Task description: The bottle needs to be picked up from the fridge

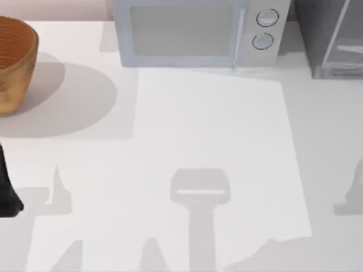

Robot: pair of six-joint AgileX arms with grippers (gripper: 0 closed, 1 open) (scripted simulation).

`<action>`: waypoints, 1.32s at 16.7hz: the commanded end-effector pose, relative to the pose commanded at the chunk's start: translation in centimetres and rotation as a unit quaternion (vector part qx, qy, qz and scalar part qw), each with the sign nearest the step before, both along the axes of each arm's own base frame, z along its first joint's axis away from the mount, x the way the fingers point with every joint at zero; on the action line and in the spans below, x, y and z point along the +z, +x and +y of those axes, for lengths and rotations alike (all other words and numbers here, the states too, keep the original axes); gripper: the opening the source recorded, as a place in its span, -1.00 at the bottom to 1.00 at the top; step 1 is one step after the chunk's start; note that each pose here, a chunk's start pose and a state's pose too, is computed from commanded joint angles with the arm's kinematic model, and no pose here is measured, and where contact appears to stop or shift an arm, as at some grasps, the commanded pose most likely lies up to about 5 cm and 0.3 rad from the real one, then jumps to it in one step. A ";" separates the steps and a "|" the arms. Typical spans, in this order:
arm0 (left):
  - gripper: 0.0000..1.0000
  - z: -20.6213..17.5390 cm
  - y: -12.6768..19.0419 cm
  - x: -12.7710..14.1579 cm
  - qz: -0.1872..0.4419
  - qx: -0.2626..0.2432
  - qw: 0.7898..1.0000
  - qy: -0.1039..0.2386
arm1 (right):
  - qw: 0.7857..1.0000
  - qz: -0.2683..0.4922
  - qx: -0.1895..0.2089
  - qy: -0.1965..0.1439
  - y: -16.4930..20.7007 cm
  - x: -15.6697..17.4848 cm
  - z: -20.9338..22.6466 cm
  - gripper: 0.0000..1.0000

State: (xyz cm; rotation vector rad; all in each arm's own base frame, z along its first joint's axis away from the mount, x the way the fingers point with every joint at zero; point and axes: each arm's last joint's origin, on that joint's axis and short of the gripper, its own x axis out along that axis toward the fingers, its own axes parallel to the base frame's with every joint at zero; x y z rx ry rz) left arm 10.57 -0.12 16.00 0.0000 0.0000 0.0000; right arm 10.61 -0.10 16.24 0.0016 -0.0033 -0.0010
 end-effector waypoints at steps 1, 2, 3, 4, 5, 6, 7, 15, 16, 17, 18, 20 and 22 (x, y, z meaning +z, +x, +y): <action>1.00 0.0 0.0 0.0 0.000 0.000 1.000 0.000 | 1.000 -0.004 0.000 0.000 0.1 0.4 0.1 -1.00; 1.00 0.0 0.0 0.0 0.000 0.000 1.000 0.000 | 1.000 -0.010 0.001 0.000 0.2 1.0 0.2 -1.00; 1.00 0.0 0.0 0.0 0.000 0.000 1.000 0.000 | 1.000 -0.016 0.001 0.000 0.4 1.7 0.4 -1.00; 1.00 0.0 0.0 0.0 0.000 0.000 1.000 0.000 | 1.000 -0.023 0.000 0.001 0.7 2.5 0.7 -1.00; 1.00 0.0 0.0 0.0 0.000 0.000 1.000 0.000 | 1.000 -0.028 0.000 0.002 1.1 3.4 1.0 -1.00; 1.00 0.0 0.0 0.0 0.000 0.000 1.000 0.000 | 0.999 -0.032 -0.001 0.003 1.6 4.3 1.4 -1.00; 1.00 0.0 0.0 0.0 0.000 0.000 1.000 0.000 | 0.999 -0.034 -0.001 0.004 2.3 5.2 1.9 -1.00; 1.00 0.0 0.0 0.0 0.000 0.000 1.000 0.000 | 1.000 0.016 -0.003 -0.009 11.4 5.4 11.7 -1.00; 1.00 0.0 0.0 0.0 0.000 0.000 1.000 0.000 | 1.000 0.021 -0.003 -0.012 12.2 4.6 13.4 -1.00; 1.00 0.0 0.0 0.0 0.000 0.000 1.000 0.000 | 1.000 0.023 -0.003 -0.015 12.9 3.7 15.2 -1.00; 1.00 0.0 0.0 0.0 0.000 0.000 1.000 0.000 | 1.000 0.023 -0.003 -0.016 13.4 2.8 16.9 -1.00; 1.00 0.0 0.0 0.0 0.000 0.000 1.000 0.000 | 1.000 0.019 -0.002 -0.015 13.9 1.1 20.1 -1.00; 1.00 0.0 0.0 0.0 0.000 0.000 1.000 0.000 | 1.000 0.012 -0.001 -0.010 13.9 -0.5 22.9 -1.00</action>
